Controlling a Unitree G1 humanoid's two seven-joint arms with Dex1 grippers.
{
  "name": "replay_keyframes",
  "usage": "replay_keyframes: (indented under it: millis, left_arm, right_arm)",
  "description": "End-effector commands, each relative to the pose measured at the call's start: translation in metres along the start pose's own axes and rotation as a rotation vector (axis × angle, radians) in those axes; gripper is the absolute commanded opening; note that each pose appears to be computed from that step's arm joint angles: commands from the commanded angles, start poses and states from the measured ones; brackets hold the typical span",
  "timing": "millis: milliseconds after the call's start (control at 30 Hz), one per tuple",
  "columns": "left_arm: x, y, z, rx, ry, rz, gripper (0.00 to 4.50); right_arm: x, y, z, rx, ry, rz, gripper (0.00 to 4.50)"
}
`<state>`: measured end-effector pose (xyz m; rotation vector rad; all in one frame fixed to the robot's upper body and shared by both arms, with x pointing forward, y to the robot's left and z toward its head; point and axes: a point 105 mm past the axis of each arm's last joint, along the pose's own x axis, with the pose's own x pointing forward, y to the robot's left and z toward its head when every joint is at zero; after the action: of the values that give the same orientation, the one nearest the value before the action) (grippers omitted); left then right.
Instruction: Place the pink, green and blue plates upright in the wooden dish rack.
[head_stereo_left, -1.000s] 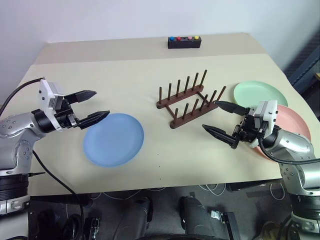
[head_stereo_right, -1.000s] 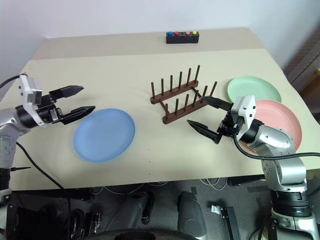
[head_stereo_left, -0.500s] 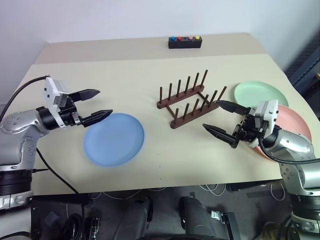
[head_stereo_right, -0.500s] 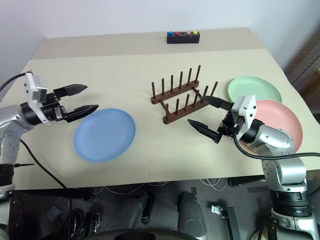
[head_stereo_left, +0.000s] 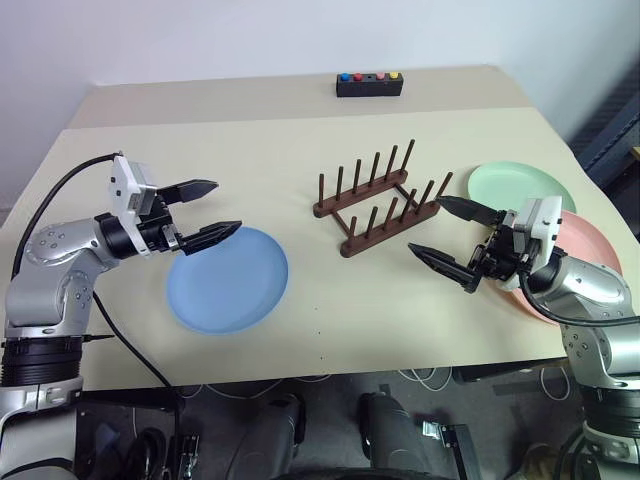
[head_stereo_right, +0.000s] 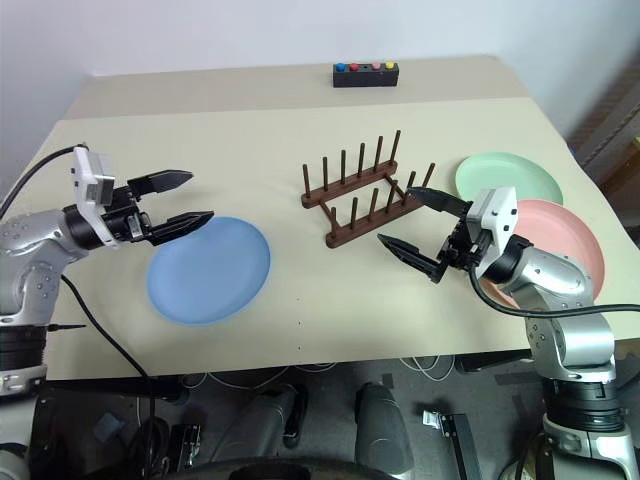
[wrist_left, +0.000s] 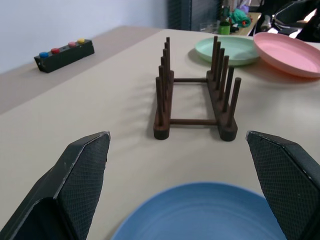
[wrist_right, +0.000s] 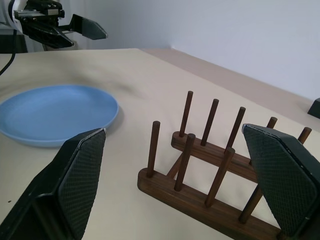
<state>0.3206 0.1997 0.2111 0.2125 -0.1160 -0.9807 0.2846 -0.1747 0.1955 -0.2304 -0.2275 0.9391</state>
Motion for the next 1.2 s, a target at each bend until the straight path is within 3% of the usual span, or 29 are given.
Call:
replay_keyframes:
  millis: [33, 133, 300, 600, 900, 1200]
  left_arm:
    - [0.015, -0.009, 0.011, 0.022, -0.018, -0.051, 4.5]
    - [0.037, -0.026, 0.008, -0.002, 0.017, -0.12, 4.5]
    - [0.094, -0.056, -0.016, 0.021, 0.222, -0.158, 4.5]
    - [0.121, -0.067, -0.056, 0.04, 0.414, -0.145, 4.5]
    - [0.156, -0.071, -0.069, 0.021, 0.43, -0.079, 4.5]
    - [0.167, -0.082, -0.078, -0.056, 0.444, -0.066, 4.5]
  right_arm:
    - [-0.002, -0.004, 0.012, -0.051, -0.035, -0.017, 4.47]
    - [-0.003, -0.005, 0.013, -0.055, -0.035, -0.029, 4.47]
    - [-0.004, -0.003, 0.012, -0.064, -0.034, -0.051, 4.47]
    - [-0.01, -0.004, 0.014, -0.084, -0.028, -0.086, 4.47]
    - [-0.012, -0.002, 0.015, -0.093, -0.027, -0.104, 4.47]
    - [-0.013, -0.003, 0.017, -0.1, -0.026, -0.117, 4.47]
